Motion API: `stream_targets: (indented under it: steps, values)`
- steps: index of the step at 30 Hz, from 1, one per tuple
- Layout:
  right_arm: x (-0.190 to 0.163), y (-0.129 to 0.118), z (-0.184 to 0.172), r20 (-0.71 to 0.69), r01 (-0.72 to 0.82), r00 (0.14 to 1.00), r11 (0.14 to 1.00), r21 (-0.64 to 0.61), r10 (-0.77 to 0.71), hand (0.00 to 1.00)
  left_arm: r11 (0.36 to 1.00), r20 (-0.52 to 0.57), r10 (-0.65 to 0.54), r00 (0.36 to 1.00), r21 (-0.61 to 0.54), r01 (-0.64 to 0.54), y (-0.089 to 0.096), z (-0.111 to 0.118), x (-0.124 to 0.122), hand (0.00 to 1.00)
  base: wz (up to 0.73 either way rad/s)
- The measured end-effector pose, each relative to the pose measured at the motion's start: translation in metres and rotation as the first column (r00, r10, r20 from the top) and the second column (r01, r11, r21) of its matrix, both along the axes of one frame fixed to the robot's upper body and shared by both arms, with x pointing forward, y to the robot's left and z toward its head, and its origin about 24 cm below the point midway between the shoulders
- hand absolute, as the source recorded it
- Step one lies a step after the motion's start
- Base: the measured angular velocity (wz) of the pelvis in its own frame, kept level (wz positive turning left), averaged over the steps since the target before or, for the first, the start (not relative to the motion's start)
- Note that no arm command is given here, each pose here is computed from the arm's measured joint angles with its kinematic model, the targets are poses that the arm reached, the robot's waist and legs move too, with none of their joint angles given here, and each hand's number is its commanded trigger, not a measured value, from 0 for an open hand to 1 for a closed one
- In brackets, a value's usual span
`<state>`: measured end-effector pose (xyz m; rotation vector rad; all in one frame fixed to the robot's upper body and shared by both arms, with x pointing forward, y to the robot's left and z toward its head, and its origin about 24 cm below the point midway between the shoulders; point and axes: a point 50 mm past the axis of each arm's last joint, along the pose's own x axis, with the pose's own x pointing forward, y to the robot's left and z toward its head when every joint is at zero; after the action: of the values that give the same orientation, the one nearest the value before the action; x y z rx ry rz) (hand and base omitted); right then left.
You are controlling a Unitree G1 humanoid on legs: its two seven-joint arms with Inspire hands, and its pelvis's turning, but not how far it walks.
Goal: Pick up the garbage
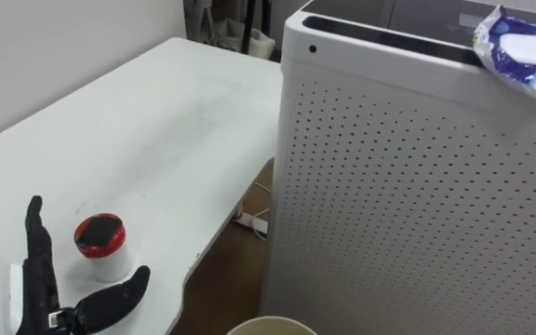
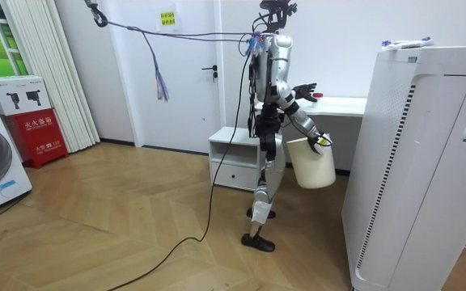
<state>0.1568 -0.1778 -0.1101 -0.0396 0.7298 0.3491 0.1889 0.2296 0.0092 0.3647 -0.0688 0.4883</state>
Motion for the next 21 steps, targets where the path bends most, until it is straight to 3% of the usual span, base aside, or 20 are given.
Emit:
stream_targets:
  steps: [9, 21]
  values:
    - [0.0, 0.007, -0.001, -0.002, -0.002, 1.0, 1.0, 0.026, 0.002, 1.0, 0.995, -0.05, -0.024, 0.998, -0.097, 0.019, -0.01, -0.014, -0.002, 0.0, 0.0]
    - [0.001, 0.009, -0.001, -0.003, -0.007, 1.0, 0.999, 0.031, 0.007, 1.0, 0.987, -0.066, -0.038, 0.997, -0.16, 0.027, -0.006, -0.018, 0.003, 0.0, -0.05]
